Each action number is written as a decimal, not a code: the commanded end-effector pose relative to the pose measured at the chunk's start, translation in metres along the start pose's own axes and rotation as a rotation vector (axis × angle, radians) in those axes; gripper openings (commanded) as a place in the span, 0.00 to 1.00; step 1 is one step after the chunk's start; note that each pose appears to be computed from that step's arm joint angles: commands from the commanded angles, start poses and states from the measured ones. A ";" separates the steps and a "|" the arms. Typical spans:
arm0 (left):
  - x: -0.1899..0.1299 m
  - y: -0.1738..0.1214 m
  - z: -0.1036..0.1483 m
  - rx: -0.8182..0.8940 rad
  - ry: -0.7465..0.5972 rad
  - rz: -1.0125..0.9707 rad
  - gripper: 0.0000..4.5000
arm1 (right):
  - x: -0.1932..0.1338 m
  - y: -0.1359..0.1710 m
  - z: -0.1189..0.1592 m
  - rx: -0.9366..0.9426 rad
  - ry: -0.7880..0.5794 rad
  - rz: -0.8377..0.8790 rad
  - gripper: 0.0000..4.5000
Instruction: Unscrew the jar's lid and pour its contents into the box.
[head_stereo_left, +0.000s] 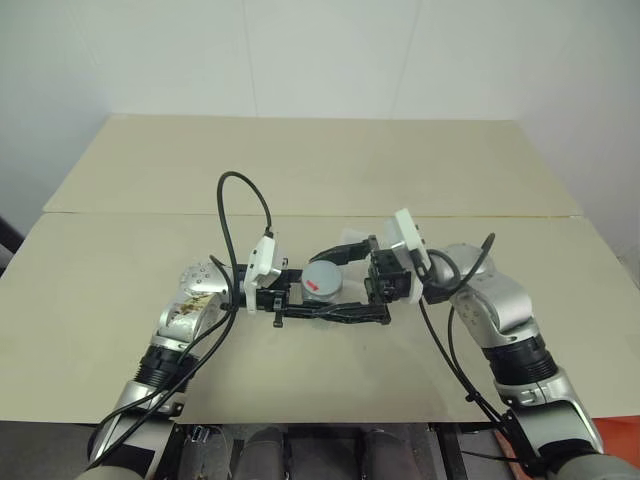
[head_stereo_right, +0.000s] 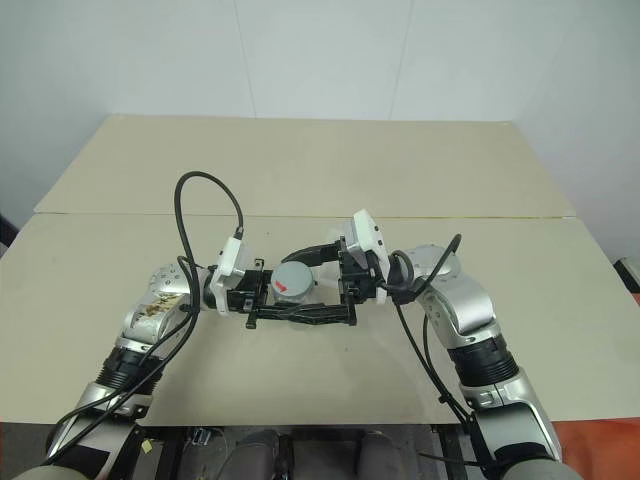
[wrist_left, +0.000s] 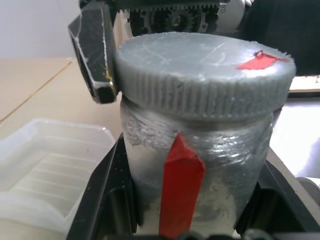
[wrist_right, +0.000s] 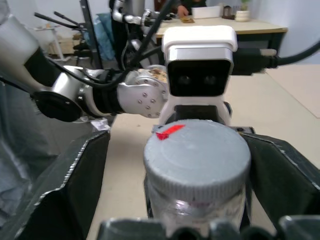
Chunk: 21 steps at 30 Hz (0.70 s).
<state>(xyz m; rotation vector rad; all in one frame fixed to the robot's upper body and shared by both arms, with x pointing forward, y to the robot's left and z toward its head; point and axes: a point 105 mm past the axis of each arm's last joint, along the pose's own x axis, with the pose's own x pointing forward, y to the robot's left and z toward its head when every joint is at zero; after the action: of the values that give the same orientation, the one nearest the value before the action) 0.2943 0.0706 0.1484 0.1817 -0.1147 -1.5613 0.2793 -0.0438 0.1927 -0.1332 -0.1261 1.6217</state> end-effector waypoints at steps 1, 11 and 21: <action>-0.007 0.008 0.007 0.038 -0.011 0.080 0.43 | -0.008 0.000 0.015 -0.086 -0.022 -0.104 1.00; -0.010 0.012 0.004 0.014 -0.011 0.136 0.43 | 0.014 0.004 0.027 -0.124 -0.067 -0.365 1.00; -0.009 0.014 0.006 0.017 -0.009 0.129 0.43 | 0.024 -0.022 0.010 -0.091 -0.004 -0.533 1.00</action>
<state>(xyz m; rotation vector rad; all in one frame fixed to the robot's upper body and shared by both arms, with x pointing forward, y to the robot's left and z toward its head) 0.3071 0.0800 0.1479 0.1701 -0.1074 -1.4265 0.2934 -0.0174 0.1973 -0.1322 -0.1876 1.1234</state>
